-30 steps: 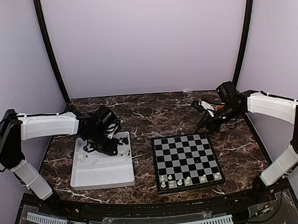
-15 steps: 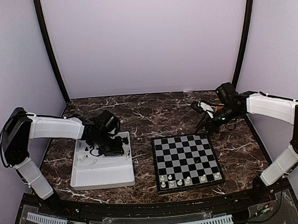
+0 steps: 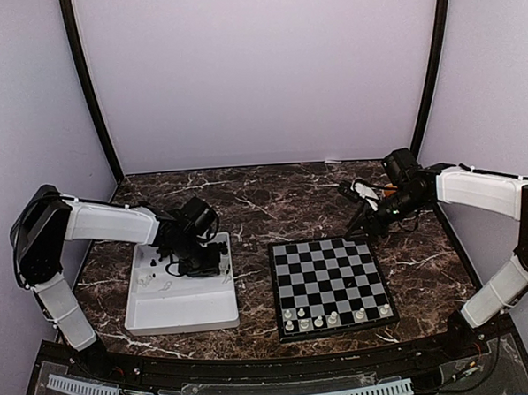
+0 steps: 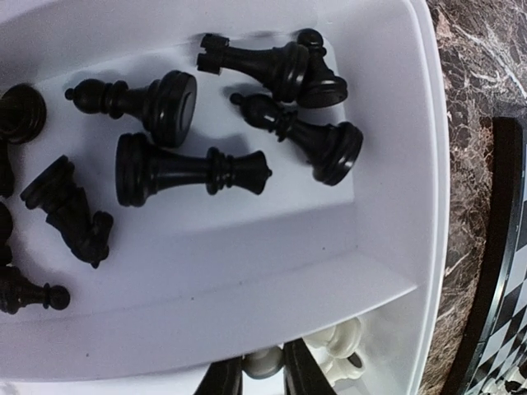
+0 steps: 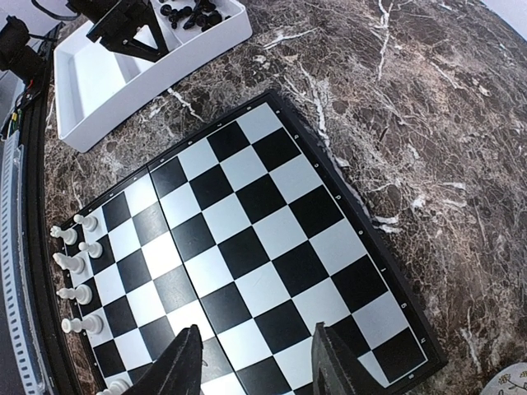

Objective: Set up the chess pieces on the board
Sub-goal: Pick up the pawn from the storage box, then pass from the left arm to the right

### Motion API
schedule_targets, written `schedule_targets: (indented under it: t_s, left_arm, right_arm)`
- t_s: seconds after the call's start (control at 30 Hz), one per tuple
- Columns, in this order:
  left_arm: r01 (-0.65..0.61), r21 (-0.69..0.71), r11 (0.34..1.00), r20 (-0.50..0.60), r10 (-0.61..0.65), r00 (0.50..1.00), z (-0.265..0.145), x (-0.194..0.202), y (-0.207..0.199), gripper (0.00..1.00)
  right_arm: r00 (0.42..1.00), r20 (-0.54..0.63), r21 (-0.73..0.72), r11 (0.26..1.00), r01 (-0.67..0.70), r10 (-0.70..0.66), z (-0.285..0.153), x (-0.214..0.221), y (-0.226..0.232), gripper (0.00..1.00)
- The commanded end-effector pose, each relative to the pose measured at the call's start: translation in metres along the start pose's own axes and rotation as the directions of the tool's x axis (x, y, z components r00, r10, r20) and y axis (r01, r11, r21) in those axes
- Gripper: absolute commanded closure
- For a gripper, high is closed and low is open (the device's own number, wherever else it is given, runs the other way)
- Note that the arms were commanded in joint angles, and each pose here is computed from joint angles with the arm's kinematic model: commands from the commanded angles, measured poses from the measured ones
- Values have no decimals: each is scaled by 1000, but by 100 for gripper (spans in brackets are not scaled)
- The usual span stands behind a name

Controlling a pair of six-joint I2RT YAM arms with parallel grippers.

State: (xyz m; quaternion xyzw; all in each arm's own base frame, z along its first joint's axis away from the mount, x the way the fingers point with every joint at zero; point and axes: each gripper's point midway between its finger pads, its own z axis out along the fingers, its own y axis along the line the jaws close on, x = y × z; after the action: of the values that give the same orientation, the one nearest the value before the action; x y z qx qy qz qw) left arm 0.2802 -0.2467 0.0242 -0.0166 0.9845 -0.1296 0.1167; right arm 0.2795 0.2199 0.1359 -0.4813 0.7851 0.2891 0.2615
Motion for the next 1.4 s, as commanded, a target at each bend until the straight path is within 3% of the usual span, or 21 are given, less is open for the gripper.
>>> schedule_targets:
  t_s: [0.0,0.23,0.43,0.6,0.7,0.87,1.0,1.13,1.37]
  left_arm:
    - [-23,-160,987,-63,13,998,-5,22,39,81]
    - [-85,-175,981,-95,69,993,-5,33,50,85]
    - [-264,-137,955,-5,266,964,-29,20,31,88]
    - [-491,-42,870,168,490,855,-67,12,-8,88]
    - [-552,7,834,258,532,806,-84,11,-24,88]
    - [-674,82,734,448,577,683,-128,10,-65,87]
    - [-721,146,678,494,581,647,-145,16,-101,87]
    - [-790,113,603,541,630,558,-160,23,-137,87]
    - [-864,-12,503,585,705,402,-168,38,-164,87]
  right_arm:
    - [999,27,-20,999,31,-31,1,-5,6,54]
    - [999,29,-26,999,28,-27,1,-7,5,54]
    - [999,40,-25,999,33,-32,-5,-14,7,54]
    - [997,74,-58,998,36,-32,-12,-33,12,54]
    - [995,94,-91,995,38,-30,-14,-47,16,53]
    - [992,124,-203,979,15,10,-4,-77,32,53]
    - [988,138,-362,932,-16,71,11,-107,53,53]
    - [987,96,-492,868,-65,129,30,-129,78,52]
    - [988,20,-637,763,-106,154,52,-141,131,49]
